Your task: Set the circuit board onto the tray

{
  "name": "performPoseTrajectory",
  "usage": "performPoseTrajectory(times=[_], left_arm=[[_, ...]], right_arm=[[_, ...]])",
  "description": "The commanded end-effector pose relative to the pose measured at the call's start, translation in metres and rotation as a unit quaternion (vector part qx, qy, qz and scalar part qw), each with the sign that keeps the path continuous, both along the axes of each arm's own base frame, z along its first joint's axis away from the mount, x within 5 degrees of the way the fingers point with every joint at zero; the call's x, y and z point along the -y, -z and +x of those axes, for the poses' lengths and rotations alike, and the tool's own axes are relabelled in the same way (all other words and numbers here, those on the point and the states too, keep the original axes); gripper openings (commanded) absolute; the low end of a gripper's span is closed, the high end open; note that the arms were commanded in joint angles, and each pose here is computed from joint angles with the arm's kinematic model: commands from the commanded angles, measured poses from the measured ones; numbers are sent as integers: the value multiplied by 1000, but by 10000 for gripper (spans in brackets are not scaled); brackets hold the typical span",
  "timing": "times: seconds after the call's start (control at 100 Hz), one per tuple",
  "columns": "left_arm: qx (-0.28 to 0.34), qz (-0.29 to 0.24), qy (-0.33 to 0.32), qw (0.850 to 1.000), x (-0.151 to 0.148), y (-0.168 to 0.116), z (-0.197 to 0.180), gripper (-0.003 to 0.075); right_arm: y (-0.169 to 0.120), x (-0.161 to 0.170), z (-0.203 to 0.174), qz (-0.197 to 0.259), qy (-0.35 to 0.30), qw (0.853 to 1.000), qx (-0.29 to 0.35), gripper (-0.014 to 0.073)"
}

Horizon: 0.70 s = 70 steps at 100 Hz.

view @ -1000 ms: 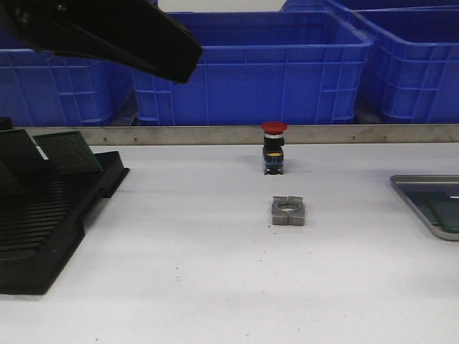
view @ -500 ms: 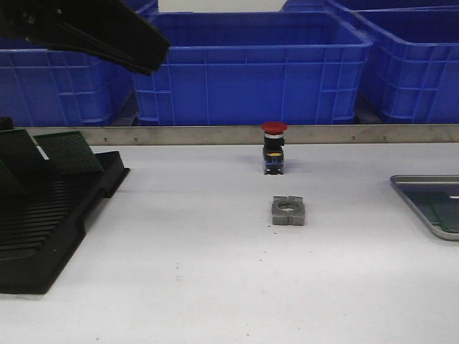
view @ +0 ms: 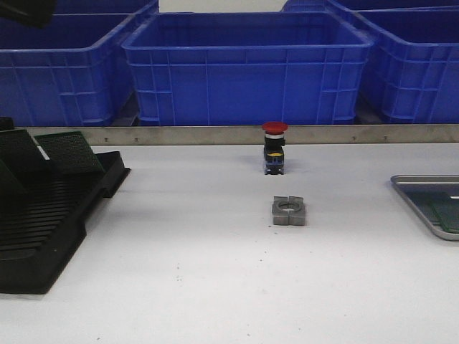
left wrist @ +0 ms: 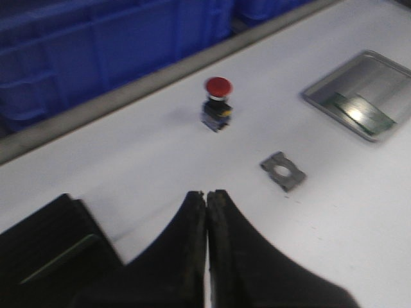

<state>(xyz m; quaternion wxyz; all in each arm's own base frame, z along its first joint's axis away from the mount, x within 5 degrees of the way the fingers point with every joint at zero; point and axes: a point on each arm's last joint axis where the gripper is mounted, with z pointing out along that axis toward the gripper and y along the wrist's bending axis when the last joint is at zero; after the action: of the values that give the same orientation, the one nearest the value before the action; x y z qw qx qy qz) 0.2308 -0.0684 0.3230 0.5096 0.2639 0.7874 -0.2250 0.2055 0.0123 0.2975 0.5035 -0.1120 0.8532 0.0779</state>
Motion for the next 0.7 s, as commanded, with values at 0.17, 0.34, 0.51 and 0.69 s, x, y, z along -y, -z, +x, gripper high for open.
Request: performPoseTrajectory(times=[0.17, 0.34, 0.51, 0.69], left_arm=[[115, -36, -213, 970, -36, -17, -55, -18], [158, -45, -227, 960, -42, -5, -99, -17], [202, -57, -234, 949, -47, 12, -138, -17], [255, -69, -274, 925, -56, 31, -166, -17]], right_arm=[[-19, -3, -56, -28, 38, 986, 159, -59], [-15, -1, -97, -26, 49, 973, 223, -59], [-7, -1, -131, -22, 46, 958, 281, -59], [4, -2, -155, -18, 39, 945, 325, -59]])
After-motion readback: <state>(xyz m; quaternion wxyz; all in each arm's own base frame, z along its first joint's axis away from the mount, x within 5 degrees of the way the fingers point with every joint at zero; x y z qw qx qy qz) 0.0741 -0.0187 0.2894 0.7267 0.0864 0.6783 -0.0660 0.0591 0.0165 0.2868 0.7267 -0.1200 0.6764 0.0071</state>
